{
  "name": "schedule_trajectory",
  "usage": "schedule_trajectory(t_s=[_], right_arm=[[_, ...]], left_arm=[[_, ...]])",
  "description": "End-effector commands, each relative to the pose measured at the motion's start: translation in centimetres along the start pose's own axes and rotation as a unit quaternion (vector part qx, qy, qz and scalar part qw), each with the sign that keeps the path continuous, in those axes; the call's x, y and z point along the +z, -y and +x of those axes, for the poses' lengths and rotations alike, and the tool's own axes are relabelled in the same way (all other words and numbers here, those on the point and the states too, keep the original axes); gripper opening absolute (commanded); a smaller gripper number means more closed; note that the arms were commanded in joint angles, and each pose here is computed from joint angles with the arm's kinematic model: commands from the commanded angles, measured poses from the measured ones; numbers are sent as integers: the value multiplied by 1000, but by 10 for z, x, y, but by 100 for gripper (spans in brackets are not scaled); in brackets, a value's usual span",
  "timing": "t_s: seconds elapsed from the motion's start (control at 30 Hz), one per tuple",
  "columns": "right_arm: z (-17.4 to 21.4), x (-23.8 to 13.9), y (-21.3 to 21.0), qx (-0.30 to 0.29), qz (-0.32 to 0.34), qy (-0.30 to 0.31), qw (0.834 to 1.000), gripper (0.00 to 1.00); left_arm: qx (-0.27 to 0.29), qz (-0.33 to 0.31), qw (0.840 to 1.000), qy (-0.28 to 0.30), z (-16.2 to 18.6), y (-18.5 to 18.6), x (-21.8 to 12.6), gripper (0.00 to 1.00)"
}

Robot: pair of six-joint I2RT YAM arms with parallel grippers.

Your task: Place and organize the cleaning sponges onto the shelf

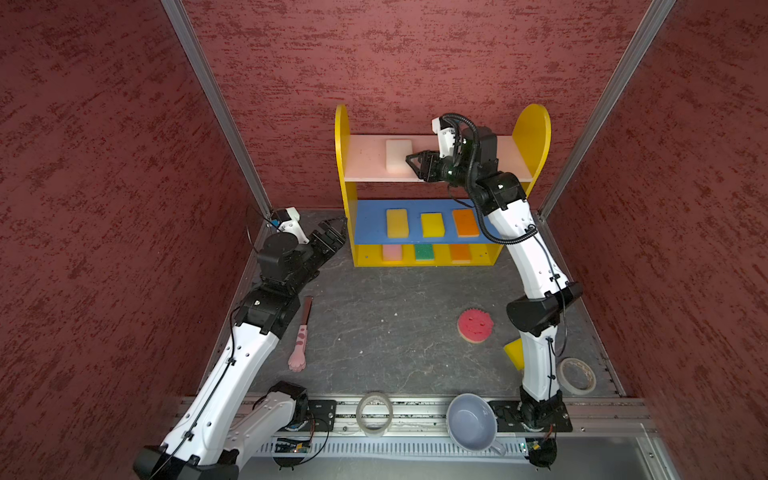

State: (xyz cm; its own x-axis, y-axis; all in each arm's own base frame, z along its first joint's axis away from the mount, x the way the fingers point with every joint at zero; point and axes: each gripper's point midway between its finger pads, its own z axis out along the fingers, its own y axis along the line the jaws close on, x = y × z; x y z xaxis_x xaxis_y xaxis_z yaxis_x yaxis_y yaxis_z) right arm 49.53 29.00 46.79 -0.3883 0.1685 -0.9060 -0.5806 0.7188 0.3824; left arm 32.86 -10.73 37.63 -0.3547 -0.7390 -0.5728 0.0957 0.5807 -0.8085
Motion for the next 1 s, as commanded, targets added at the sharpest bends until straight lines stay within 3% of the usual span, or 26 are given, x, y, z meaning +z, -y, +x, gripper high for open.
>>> schedule_trajectory(t_s=[0.0,0.3,0.53,0.77,0.97], right_arm=[[-18,-24,-8,-13,13,21,1000,51],[-17,-56,-13,-17,31,9,999,52],[5,-106,-22,-18,26,28,999,54],[58,-159,3,-2,96,24,995,57],[136,-185,46,38,182,-26,982,62]], left_arm=[[3,10,1000,6,-4,7,-7,90],[13,23,1000,5,-4,15,-16,90],[28,37,999,-23,11,14,-19,90],[57,32,997,-52,34,9,-26,90],[67,-3,993,-98,76,-20,-26,88]])
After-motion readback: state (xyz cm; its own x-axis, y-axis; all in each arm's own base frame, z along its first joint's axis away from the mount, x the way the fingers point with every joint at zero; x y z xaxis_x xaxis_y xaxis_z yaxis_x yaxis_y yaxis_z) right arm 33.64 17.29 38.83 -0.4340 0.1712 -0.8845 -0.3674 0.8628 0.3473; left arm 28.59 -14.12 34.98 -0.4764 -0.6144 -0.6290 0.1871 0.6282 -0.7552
